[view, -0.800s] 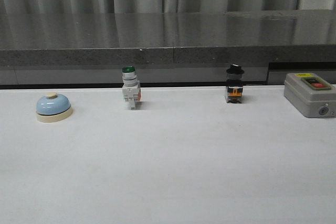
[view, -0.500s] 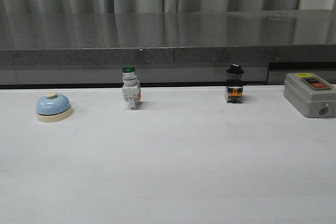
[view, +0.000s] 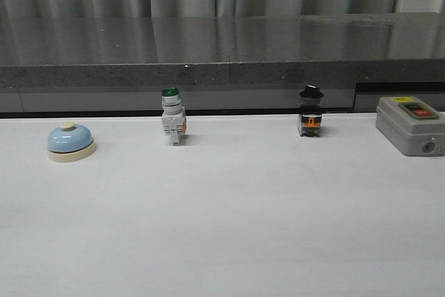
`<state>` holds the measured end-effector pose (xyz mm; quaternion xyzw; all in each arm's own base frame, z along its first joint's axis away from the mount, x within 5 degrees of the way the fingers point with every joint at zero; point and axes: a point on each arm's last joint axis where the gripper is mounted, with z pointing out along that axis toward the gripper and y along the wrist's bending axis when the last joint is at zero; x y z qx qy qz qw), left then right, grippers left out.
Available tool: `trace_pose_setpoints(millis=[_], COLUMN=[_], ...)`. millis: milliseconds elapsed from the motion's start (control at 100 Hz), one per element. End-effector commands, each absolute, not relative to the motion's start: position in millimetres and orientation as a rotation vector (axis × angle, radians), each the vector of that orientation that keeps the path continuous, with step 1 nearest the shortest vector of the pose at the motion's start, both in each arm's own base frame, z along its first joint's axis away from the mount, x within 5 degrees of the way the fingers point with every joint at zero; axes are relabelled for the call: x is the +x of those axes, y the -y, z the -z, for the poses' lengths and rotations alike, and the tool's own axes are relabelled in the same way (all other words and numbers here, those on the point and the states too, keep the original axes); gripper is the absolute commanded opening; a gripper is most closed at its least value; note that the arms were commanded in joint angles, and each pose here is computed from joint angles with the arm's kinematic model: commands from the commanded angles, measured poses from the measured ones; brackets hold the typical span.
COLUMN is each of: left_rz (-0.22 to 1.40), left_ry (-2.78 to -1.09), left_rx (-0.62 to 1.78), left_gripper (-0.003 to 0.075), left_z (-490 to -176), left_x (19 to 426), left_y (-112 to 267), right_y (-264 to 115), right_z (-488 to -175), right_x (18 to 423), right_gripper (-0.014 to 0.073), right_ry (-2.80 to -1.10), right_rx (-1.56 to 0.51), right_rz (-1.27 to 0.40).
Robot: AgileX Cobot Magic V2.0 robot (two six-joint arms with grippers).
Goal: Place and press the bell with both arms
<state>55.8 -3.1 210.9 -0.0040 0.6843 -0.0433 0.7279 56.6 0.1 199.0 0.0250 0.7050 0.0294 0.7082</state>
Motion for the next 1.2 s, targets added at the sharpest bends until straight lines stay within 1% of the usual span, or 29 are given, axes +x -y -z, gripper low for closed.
trace_pose_setpoints(millis=[0,120,300,460,560,700,770,820,890,930,940,960,970,980,1010,1080,1130,1190], left_rz=[0.110,0.118,0.118,0.118,0.117,0.118,0.117,0.116,0.114,0.114,0.114,0.113,0.113,0.113,0.113,0.111,0.111,0.110], left_ry=[-1.443,-1.474,-1.459,-1.486,-1.539,-1.665,-1.708,-1.740,-1.773,-1.784,-1.790,-1.801,-1.800,-1.801,-1.813,-1.840,-1.859,-1.883], left_rx=[-0.028,-0.030,-0.031,-0.031,-0.030,-0.028,-0.028,-0.029,-0.030,-0.030,-0.030,-0.031,-0.031,-0.031,-0.031,-0.032,-0.032,-0.032], left_gripper=[-0.0020,-0.0020,-0.0020,-0.0020,-0.0020,-0.0020,-0.0008,0.0028,0.0138,0.0233,0.0268,0.0304,0.0341,0.0359,0.0447,0.0581,0.0627,0.0634], left_z=[-223.6,-240.2,-271.1,-294.6,-304.6,-315.0,-319.7,-321.3,-324.5,-327.0,-327.3,-326.6,-328.0,-328.3,-329.4,-330.0,-330.0,-330.2], left_x=[53.2,55.3,61.4,73.7,87.3,113.0,127.3,139.2,153.9,161.2,164.1,168.5,170.0,171.5,178.3,192.8,203.3,215.3], left_y=[2.5,3.1,3.3,3.9,4.7,6.6,7.4,7.9,8.6,9.0,9.1,9.3,9.4,9.4,9.8,10.4,10.9,11.6], right_y=[-0.6,-0.6,-0.6,-0.6,-0.6,-0.6,-0.6,-0.6,-0.6,-0.6,-0.6,-0.6,-0.6,-0.6,-0.6,-0.6,-0.6,-0.6], right_z=[-211.8,-211.8,-211.8,-211.8,-211.8,-211.8,-211.8,-211.8,-211.8,-211.8,-211.8,-211.8,-211.8,-211.8,-211.8,-211.8,-211.8,-211.8], right_x=[54.4,54.4,54.4,54.4,54.4,54.4,54.4,54.4,54.4,54.4,54.4,54.4,54.4,54.4,54.4,54.4,54.4,54.4], right_gripper=[-0.0060,-0.0060,-0.0060,-0.0060,-0.0060,-0.0060,-0.0060,-0.0060,-0.0060,-0.0060,-0.0060,-0.0060,-0.0060,-0.0060,-0.0060,-0.0060,-0.0060,-0.0060], right_ry=[-1.458,-1.458,-1.458,-1.458,-1.458,-1.458,-1.458,-1.458,-1.458,-1.458,-1.458,-1.458,-1.458,-1.458,-1.458,-1.458,-1.458,-1.458], right_rx=[0.046,0.046,0.046,0.046,0.046,0.046,0.046,0.046,0.046,0.046,0.046,0.046,0.046,0.046,0.046,0.046,0.046,0.046], right_rz=[-0.067,-0.067,-0.067,-0.067,-0.067,-0.067,-0.067,-0.067,-0.067,-0.067,-0.067,-0.067,-0.067,-0.067,-0.067,-0.067,-0.067,-0.067])
